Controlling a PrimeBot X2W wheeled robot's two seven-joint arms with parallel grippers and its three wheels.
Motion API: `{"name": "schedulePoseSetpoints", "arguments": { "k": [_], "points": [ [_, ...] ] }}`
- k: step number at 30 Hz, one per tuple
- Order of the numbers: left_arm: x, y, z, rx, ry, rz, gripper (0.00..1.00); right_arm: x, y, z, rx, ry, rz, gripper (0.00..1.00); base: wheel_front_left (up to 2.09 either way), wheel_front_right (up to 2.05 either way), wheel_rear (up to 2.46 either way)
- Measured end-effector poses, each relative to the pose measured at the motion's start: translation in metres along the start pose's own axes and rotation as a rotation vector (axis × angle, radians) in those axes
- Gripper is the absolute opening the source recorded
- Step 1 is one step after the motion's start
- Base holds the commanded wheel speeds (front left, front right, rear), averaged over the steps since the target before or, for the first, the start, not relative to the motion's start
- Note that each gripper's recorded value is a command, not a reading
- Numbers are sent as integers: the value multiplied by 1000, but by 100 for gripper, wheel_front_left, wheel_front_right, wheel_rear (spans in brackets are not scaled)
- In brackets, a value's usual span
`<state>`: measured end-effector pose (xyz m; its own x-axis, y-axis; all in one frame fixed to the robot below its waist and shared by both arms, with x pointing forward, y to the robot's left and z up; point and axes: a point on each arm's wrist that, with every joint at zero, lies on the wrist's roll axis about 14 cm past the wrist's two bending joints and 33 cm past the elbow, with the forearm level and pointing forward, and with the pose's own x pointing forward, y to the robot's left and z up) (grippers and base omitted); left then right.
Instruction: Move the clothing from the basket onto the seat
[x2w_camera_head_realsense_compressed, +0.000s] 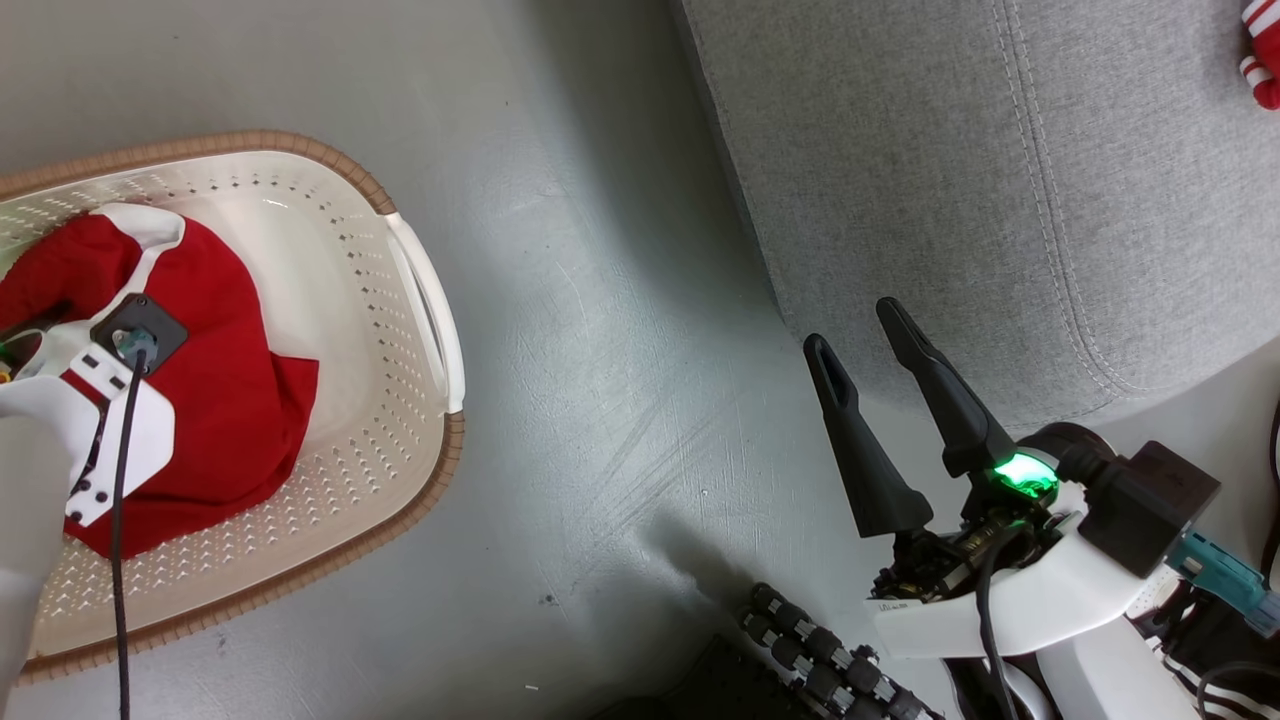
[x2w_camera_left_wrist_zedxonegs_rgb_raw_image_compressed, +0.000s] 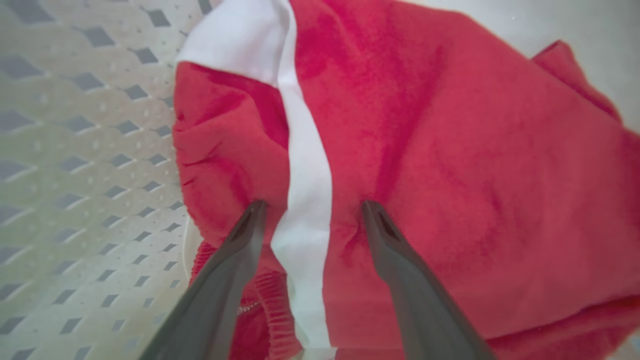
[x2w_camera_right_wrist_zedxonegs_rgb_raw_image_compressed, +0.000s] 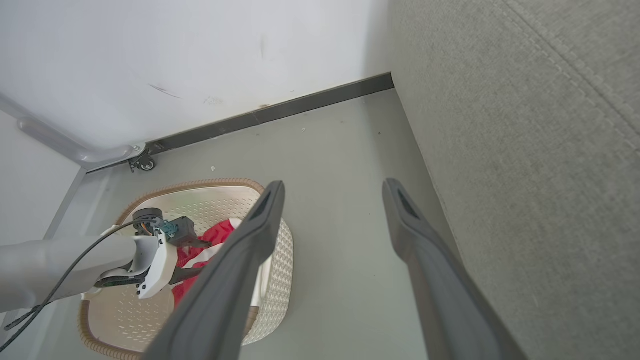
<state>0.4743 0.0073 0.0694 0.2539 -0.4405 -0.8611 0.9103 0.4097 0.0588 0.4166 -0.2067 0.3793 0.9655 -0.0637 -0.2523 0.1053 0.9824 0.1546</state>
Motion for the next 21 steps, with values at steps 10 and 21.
{"name": "schedulePoseSetpoints", "arguments": {
  "k": [10, 21],
  "points": [
    [5, -8, -4, 26, 39, -23, 100, 6, 1, 2, -5, -12, 10, 100, 0, 0, 0],
    [6, -5, -16, 48, 102, -25, 0, 8, 2, 2, -6, -15, 14, 100, 0, 0, 0]
  ]
}}
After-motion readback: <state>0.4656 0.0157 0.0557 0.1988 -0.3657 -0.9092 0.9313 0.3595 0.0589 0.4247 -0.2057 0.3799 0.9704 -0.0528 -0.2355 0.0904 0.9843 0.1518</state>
